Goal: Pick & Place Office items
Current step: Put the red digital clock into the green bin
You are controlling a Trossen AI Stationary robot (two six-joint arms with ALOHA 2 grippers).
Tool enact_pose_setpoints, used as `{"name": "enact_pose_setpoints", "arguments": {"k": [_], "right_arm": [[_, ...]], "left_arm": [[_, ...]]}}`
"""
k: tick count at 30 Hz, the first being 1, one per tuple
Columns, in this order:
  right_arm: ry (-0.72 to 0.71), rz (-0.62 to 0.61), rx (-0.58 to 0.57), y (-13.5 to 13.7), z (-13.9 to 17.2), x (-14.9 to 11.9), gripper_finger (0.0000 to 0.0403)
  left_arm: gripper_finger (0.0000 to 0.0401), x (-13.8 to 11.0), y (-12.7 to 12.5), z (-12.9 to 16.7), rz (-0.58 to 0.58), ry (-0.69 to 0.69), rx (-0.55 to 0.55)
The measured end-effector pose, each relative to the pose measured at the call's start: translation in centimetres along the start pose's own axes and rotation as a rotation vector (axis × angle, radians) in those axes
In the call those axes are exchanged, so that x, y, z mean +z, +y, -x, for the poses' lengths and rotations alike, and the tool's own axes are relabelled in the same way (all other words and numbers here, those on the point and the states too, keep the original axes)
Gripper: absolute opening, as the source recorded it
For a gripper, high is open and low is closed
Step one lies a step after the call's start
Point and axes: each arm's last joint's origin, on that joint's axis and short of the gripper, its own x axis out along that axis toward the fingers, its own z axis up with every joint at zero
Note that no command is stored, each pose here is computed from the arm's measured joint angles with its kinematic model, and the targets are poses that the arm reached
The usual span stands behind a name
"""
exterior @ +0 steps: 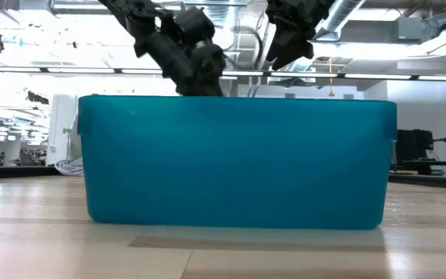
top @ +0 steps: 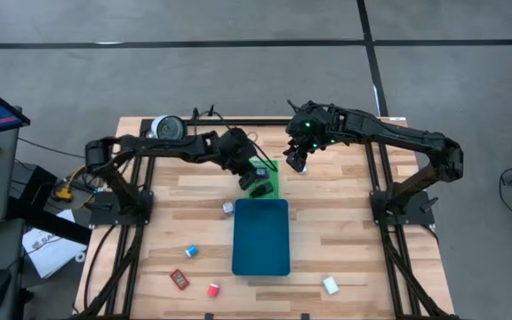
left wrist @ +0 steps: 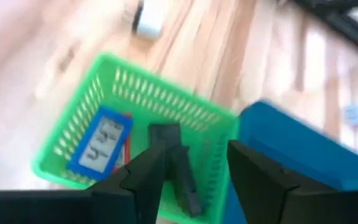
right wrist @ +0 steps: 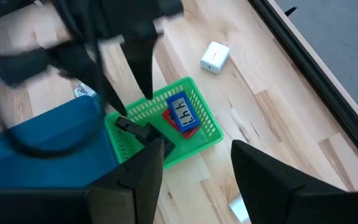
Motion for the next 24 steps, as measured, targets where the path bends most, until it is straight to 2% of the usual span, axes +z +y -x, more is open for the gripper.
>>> {"name": "enact_pose_setpoints", "arguments": {"k": [6, 12, 17, 21, 24], "right_arm": [[-0.011, 0.003, 0.004, 0.1, 0.0, 0.1, 0.0182], [-0.039, -0.004, 0.009, 0.2, 0.0, 0.4, 0.0182], [-0.06, -0.006, 0.017, 0.5, 0.0, 0.5, 0.0182], [-0.077, -0.006, 0.029, 0.9, 0.0, 0.6, 0.0182], [-0.081, -0.008, 0.038, 1.3, 0.1, 0.6, 0.0182]], "left_arm": [[0.0186, 0.1, -2.6, 5.5, -0.042, -0.053, 0.06], [0.0188, -2.5, -6.1, 9.5, -0.118, 0.044, 0.108], [0.0187, -5.1, -9.2, 11.3, -0.221, 0.12, 0.12], [0.0186, -6.9, -11.3, 12.0, -0.242, 0.162, 0.1], [0.0186, -8.8, -12.7, 12.5, -0.275, 0.244, 0.1]]}}
